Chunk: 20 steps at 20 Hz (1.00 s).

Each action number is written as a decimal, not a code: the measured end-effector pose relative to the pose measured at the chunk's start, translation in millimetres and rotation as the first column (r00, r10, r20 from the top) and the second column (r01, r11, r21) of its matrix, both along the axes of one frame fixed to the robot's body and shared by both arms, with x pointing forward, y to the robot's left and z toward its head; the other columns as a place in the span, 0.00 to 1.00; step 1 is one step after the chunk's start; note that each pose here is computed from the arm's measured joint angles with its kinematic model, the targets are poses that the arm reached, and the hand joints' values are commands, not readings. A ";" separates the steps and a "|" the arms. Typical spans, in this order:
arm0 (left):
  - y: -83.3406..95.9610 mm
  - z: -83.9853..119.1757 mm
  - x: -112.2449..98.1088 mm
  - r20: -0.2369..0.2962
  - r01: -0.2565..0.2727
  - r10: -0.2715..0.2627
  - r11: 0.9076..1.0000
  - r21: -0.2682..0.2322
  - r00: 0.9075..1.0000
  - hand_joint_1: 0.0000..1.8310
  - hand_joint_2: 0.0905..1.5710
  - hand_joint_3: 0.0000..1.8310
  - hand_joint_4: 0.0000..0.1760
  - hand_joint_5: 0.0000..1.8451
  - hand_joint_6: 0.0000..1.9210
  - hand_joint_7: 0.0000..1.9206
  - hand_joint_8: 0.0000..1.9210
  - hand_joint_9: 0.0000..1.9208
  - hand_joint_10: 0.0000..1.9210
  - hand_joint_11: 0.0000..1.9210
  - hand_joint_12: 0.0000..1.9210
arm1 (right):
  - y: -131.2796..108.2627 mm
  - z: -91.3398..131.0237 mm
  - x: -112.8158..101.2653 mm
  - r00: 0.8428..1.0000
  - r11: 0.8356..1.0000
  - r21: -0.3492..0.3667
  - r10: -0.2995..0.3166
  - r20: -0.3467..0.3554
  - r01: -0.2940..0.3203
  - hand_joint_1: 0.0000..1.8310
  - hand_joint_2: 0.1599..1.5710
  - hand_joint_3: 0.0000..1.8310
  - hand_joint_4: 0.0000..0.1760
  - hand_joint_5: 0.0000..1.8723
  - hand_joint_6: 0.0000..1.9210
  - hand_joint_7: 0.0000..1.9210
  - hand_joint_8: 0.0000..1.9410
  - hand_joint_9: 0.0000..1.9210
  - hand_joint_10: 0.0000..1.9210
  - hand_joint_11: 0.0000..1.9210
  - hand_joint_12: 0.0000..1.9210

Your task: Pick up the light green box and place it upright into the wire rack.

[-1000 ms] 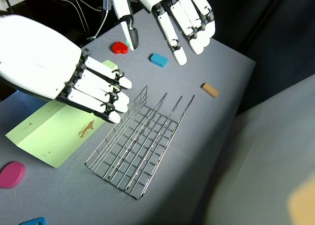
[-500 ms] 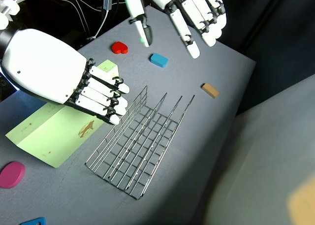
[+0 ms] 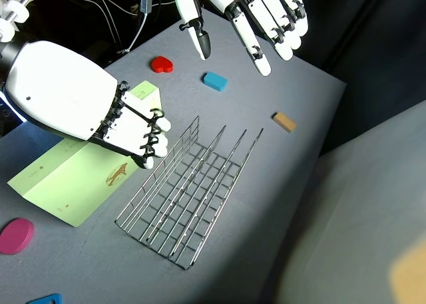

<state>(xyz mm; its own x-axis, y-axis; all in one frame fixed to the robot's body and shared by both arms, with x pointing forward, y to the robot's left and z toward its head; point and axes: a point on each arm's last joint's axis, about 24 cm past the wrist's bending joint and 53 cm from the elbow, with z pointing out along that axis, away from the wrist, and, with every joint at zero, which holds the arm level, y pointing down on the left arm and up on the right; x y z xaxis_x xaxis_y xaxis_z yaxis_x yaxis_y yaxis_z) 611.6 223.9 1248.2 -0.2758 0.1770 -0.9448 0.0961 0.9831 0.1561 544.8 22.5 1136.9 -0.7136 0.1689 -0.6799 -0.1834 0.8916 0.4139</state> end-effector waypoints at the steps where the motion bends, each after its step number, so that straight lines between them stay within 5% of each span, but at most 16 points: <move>1: 1.9 -0.1 -0.2 0.000 -0.002 0.002 1.000 0.009 1.000 0.09 0.73 0.00 0.60 0.16 0.00 0.10 0.00 0.11 0.00 0.00 0.36 | -0.2 0.0 0.1 1.000 1.000 -0.001 0.000 0.001 0.000 0.53 0.63 0.00 0.00 0.30 0.01 0.36 0.01 0.32 0.03 0.16 0.65; 5: 2.7 -0.1 -0.2 0.000 -0.004 0.004 1.000 0.010 1.000 0.09 0.73 0.00 0.59 0.16 0.00 0.10 0.00 0.11 0.00 0.00 0.36 | 0.3 0.3 0.0 1.000 1.000 -0.002 0.004 0.003 -0.004 0.58 0.68 0.00 0.00 0.40 0.03 0.46 0.02 0.46 0.07 0.27 0.66; 6: 2.7 -0.1 -0.2 0.000 -0.003 0.003 1.000 0.010 1.000 0.09 0.73 0.00 0.59 0.16 0.00 0.10 0.00 0.11 0.00 0.00 0.36 | 0.1 0.3 0.1 1.000 1.000 -0.003 0.004 0.003 -0.004 0.65 0.70 0.00 0.00 0.41 0.50 0.51 0.44 0.51 0.13 0.33 0.66; 7: 2.7 -0.2 -0.2 0.000 -0.003 0.003 1.000 0.011 1.000 0.09 0.73 0.00 0.59 0.16 0.00 0.10 0.00 0.11 0.00 0.00 0.36 | -0.5 0.2 0.2 1.000 1.000 -0.001 0.002 0.001 -0.002 0.72 0.71 0.00 0.00 0.39 0.56 0.48 0.56 0.46 0.59 0.38 0.71; 8: 2.8 -0.1 -0.2 0.000 -0.004 0.004 1.000 0.011 1.000 0.09 0.73 0.00 0.59 0.16 0.00 0.10 0.00 0.11 0.00 0.00 0.36 | -1.9 0.3 1.1 1.000 1.000 -0.006 0.001 0.005 -0.001 0.74 0.72 0.00 0.00 0.40 0.55 0.48 0.59 0.44 0.71 0.41 0.75; 10: 3.7 -0.2 -0.2 0.000 -0.007 0.007 1.000 0.012 1.000 0.09 0.73 0.00 0.59 0.16 0.00 0.10 0.00 0.11 0.00 0.00 0.36 | -3.0 -0.1 1.3 1.000 1.000 -0.006 -0.002 0.002 0.002 0.75 0.69 0.00 0.00 0.45 0.47 0.51 0.55 0.48 0.72 0.43 0.79; 11: 4.1 -0.2 -0.2 0.000 -0.009 0.009 1.000 0.013 1.000 0.09 0.73 0.00 0.59 0.16 0.00 0.11 0.00 0.12 0.00 0.00 0.36 | -3.4 -0.1 1.5 1.000 1.000 -0.006 -0.003 0.002 0.003 0.70 0.69 0.00 0.00 0.47 0.49 0.53 0.58 0.49 0.64 0.44 0.78; 13: 5.0 0.7 0.1 0.004 -0.011 0.011 1.000 0.019 1.000 0.09 0.73 0.00 0.59 0.16 0.00 0.11 0.00 0.12 0.00 0.00 0.36 | -3.5 -0.1 1.5 1.000 1.000 -0.009 -0.001 0.003 0.001 0.74 0.71 0.00 0.00 0.42 0.52 0.48 0.59 0.44 0.74 0.42 0.79; 16: 5.1 1.2 0.3 0.006 -0.011 0.011 1.000 0.020 1.000 0.09 0.73 0.00 0.59 0.16 0.00 0.11 0.00 0.12 0.00 0.00 0.37 | -6.3 2.1 3.6 1.000 1.000 -0.009 -0.006 0.008 0.006 0.74 0.71 0.00 0.00 0.43 0.52 0.47 0.60 0.43 0.75 0.41 0.79; 20: 4.3 3.1 0.5 0.010 -0.009 0.009 1.000 0.014 1.000 0.09 0.73 0.00 0.59 0.17 0.00 0.11 0.00 0.12 0.00 0.00 0.37 | -12.0 29.0 12.6 0.998 1.000 0.017 -0.016 0.063 0.015 0.74 0.72 0.00 0.00 0.42 0.54 0.47 0.60 0.43 0.75 0.42 0.79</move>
<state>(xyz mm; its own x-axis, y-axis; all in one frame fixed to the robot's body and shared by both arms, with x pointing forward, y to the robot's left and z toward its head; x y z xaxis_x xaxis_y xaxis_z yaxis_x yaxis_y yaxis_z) 612.0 228.2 1251.2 -0.2683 0.1873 -0.9450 0.0853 0.9817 0.1703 557.4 10.5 1165.9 -0.6666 0.1910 -0.7205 -0.1958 0.8878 0.4165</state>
